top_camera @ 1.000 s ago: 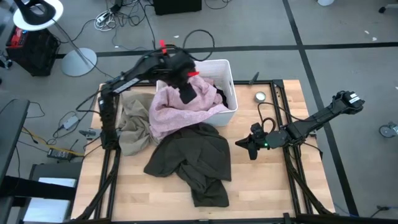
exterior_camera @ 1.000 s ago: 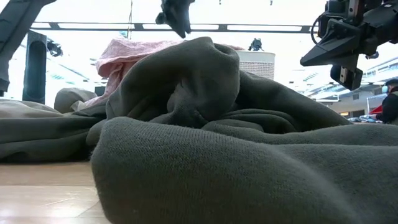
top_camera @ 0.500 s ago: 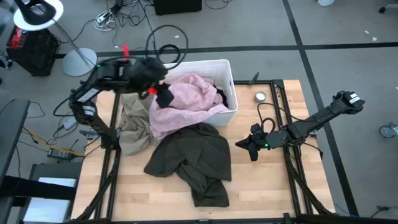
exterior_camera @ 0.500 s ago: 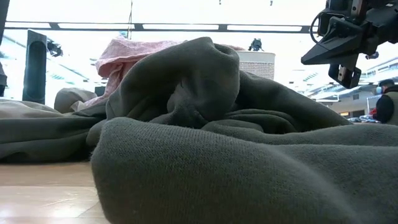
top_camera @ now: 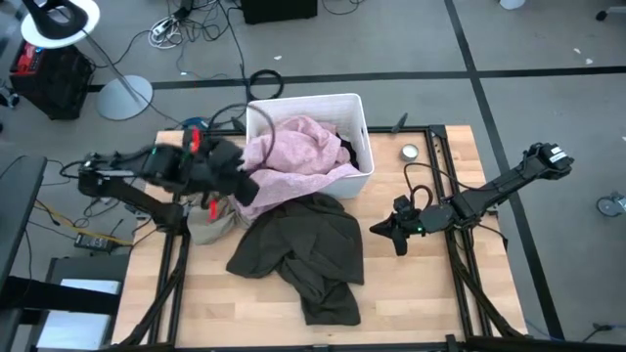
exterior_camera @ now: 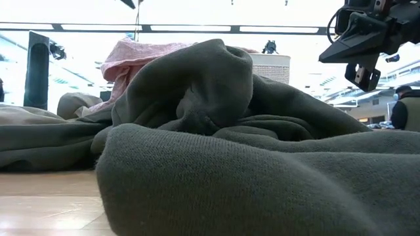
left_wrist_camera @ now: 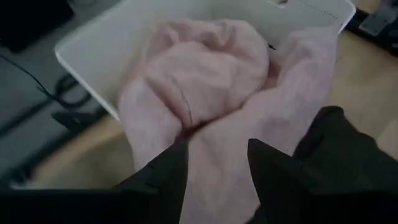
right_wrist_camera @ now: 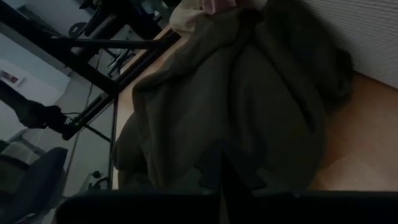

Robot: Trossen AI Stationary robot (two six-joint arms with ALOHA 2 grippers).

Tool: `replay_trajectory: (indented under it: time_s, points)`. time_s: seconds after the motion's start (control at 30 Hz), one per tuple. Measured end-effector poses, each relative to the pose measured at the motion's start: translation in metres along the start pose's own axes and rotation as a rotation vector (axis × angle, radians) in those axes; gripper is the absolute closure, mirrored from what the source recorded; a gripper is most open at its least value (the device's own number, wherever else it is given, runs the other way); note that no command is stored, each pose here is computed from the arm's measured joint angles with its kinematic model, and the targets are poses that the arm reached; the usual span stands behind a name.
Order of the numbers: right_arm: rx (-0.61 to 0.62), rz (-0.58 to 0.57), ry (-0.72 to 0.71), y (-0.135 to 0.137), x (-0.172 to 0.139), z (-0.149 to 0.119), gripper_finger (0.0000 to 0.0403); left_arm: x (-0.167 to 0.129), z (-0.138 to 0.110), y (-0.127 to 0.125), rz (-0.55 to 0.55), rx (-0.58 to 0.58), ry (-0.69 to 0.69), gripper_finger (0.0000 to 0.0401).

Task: Sort clothes
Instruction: Put the pink shirt into the white laundry bin

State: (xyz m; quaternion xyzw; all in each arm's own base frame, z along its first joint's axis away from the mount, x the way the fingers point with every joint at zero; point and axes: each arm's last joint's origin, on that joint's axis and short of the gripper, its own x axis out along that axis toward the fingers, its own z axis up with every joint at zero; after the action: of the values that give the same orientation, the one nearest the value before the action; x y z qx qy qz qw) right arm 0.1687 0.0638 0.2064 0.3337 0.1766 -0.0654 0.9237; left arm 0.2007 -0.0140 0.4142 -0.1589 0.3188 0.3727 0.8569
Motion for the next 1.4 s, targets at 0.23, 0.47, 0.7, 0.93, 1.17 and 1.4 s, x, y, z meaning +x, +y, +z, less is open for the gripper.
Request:
replay_trajectory:
  time_s: [0.23, 0.47, 0.7, 0.93, 1.17, 1.4]
  points:
    - [0.000, 0.001, 0.002, 0.000, 0.000, 0.000, 0.0401, 0.006, -0.053, 0.001, -0.104, -0.132, 0.017, 0.0229]
    - [0.000, 0.003, 0.005, 0.000, 0.000, 0.000, 0.0397, 0.020, -0.092, -0.002, -0.072, -0.084, 0.082, 0.0229]
    - [-0.004, 0.002, 0.005, 0.000, 0.000, 0.000, 0.0401, 0.051, -0.129, -0.006, -0.040, -0.026, 0.117, 0.0229]
    - [0.001, 0.002, 0.005, 0.000, 0.000, 0.000, 0.0397, 0.077, -0.155, -0.009, -0.067, -0.058, 0.103, 0.0229]
    - [0.012, 0.001, 0.004, 0.000, 0.000, 0.000, 0.0400, 0.104, -0.179, -0.011, -0.125, 0.006, 0.064, 0.0229]
    - [0.028, 0.000, 0.004, 0.000, 0.000, 0.000, 0.0397, 0.120, -0.179, 0.001, 0.013, -0.017, -0.031, 0.0241]
